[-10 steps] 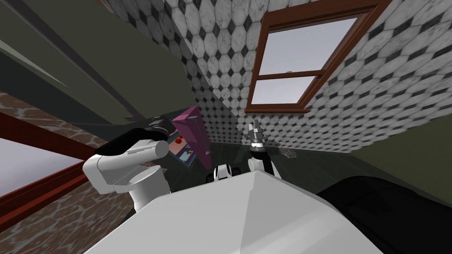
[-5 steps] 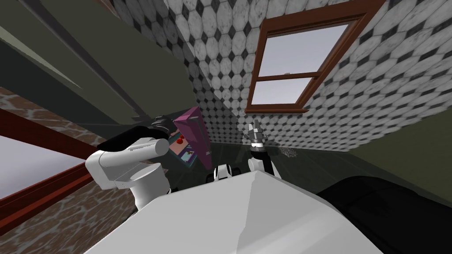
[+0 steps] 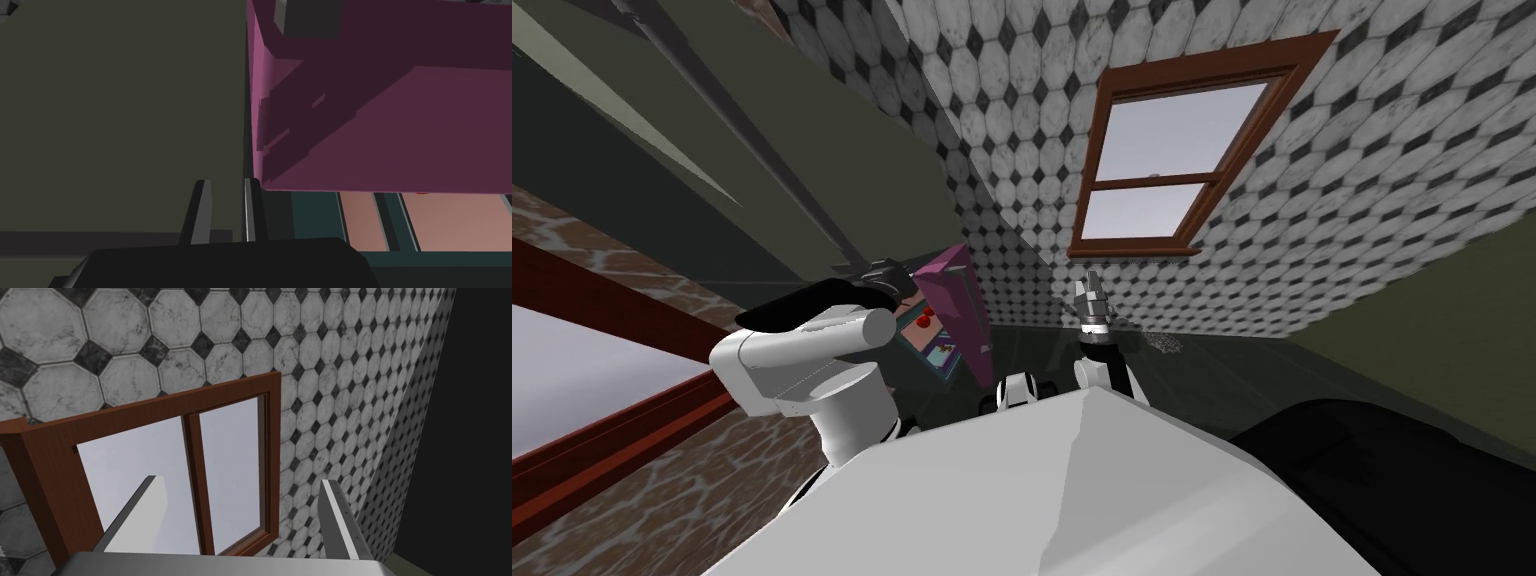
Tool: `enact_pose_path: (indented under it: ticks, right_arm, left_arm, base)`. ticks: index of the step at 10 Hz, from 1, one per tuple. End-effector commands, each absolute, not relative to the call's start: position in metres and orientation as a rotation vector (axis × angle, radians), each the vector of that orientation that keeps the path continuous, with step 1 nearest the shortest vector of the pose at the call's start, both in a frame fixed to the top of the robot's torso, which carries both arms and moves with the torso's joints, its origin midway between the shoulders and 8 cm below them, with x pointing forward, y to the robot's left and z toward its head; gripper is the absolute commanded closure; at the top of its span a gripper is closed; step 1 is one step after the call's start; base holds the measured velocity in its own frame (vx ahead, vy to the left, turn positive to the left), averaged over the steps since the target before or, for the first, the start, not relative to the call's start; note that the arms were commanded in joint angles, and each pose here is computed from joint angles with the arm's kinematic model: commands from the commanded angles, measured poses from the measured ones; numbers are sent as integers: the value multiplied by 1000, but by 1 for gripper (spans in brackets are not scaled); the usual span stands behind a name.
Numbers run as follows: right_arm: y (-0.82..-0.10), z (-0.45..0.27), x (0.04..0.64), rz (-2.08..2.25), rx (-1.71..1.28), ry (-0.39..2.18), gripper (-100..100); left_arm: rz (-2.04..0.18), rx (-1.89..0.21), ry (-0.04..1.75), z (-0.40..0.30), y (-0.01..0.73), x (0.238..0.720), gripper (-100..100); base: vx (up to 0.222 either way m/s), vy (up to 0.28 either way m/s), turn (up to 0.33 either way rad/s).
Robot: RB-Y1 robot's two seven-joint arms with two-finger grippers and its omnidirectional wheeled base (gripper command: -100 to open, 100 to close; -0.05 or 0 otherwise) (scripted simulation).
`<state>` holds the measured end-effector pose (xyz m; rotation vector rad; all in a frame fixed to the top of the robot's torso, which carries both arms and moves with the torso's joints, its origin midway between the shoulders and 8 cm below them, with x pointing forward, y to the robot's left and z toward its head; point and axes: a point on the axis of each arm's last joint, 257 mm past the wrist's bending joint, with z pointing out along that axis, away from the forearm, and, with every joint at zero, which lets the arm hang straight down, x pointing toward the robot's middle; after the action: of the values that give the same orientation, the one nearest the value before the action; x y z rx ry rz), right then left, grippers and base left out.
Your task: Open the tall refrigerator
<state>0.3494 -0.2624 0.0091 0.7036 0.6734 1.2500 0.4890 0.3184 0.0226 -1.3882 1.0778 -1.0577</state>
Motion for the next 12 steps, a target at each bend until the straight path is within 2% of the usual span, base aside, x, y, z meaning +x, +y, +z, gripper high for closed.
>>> enact_pose_path:
  ticks: [1,12]
  right_arm:
    - [-262,9,349,1250,704,673,0]
    - [-262,9,349,1250,704,673,0]
  left_arm:
    - [-1046,-1428,1122,12,313,493,-100]
    - [-1057,-1451,1209,31,291,497,-100]
  base:
    - [-13,125,-66]
    - [-13,101,-54]
